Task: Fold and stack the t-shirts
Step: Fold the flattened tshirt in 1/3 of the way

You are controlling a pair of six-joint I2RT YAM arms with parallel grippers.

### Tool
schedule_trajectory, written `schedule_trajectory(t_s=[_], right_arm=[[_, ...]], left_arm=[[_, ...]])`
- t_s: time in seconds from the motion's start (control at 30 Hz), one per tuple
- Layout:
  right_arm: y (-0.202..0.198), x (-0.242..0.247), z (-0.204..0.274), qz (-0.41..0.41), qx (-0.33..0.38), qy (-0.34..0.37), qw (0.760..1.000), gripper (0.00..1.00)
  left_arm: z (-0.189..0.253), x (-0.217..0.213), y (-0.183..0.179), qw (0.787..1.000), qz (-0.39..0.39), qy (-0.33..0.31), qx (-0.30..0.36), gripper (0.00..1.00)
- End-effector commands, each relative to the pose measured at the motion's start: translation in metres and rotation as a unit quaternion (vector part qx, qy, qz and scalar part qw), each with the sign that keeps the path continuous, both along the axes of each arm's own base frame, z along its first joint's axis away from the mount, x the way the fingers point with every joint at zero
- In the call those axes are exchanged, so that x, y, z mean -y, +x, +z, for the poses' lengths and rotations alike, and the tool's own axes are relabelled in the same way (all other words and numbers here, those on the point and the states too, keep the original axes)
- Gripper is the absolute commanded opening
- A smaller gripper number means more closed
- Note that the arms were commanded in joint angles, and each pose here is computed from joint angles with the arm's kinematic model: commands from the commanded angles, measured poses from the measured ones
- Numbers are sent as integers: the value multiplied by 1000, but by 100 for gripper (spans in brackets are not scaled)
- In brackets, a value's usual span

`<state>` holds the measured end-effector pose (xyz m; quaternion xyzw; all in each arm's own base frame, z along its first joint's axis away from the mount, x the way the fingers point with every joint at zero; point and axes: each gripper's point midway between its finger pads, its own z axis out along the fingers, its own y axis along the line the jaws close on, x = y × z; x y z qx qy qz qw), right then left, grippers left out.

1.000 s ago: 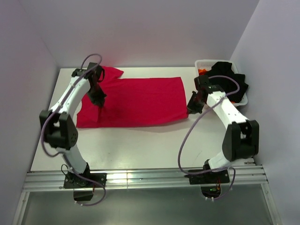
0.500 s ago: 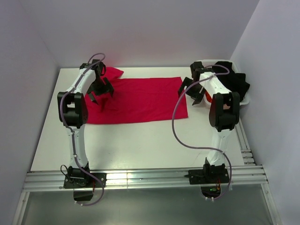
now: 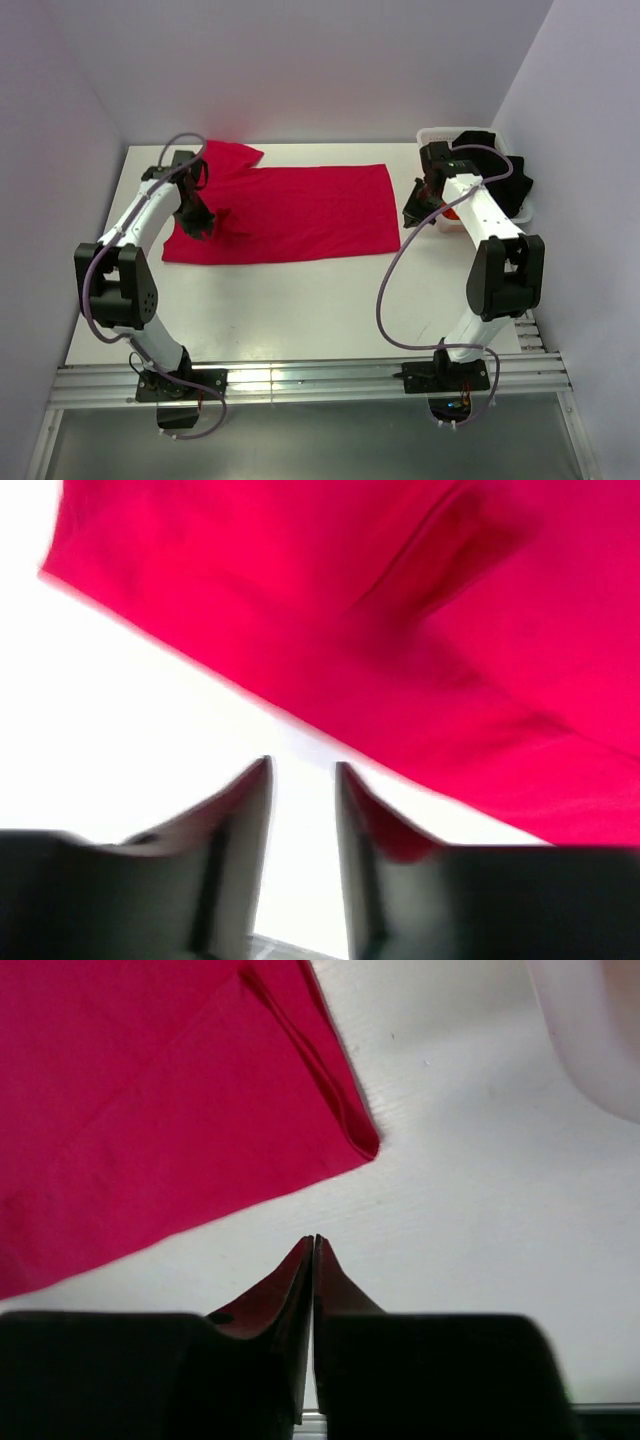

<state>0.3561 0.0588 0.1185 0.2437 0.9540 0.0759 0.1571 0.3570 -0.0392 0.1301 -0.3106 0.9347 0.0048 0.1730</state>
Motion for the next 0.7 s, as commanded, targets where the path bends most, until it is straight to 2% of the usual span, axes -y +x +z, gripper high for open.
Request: schedule_trajectory(t_s=[0.0, 0.07, 0.27, 0.33, 0.37, 0.4, 0.47, 0.53, 0.6, 0.67], right_arm=[[-3, 3, 6, -2, 17, -2, 1000, 0], [-8, 1, 4, 0, 17, 1, 1000, 0], [-20, 4, -5, 3, 9, -5, 1000, 0], [-24, 5, -8, 4, 6, -7, 1000, 0], [-26, 5, -8, 4, 7, -6, 1000, 0], [-27, 5, -8, 6, 7, -7, 1000, 0], [-32, 7, -12, 6, 1, -12, 1000, 0], [-36, 8, -15, 9, -3, -16, 1000, 0], [-39, 10, -17, 11, -6, -20, 1000, 0], [-42, 12, -19, 14, -9, -25, 1000, 0]], left_arm=[[-25, 23, -8, 999, -14, -52, 7, 17], [-40, 28, -15, 998, -20, -63, 3, 2], [-53, 23, -1, 999, -5, -42, -6, 0], [-52, 21, 6, 999, 8, -34, -6, 19], [-50, 14, 9, 1000, 23, -17, -2, 34], [-48, 13, 11, 999, 44, -18, 2, 56], [-41, 11, 18, 997, 76, -21, 26, 81], [-38, 11, 19, 994, 101, -30, 41, 88], [-45, 12, 11, 987, 148, -47, 41, 90], [-49, 16, 12, 975, 201, -73, 55, 84]])
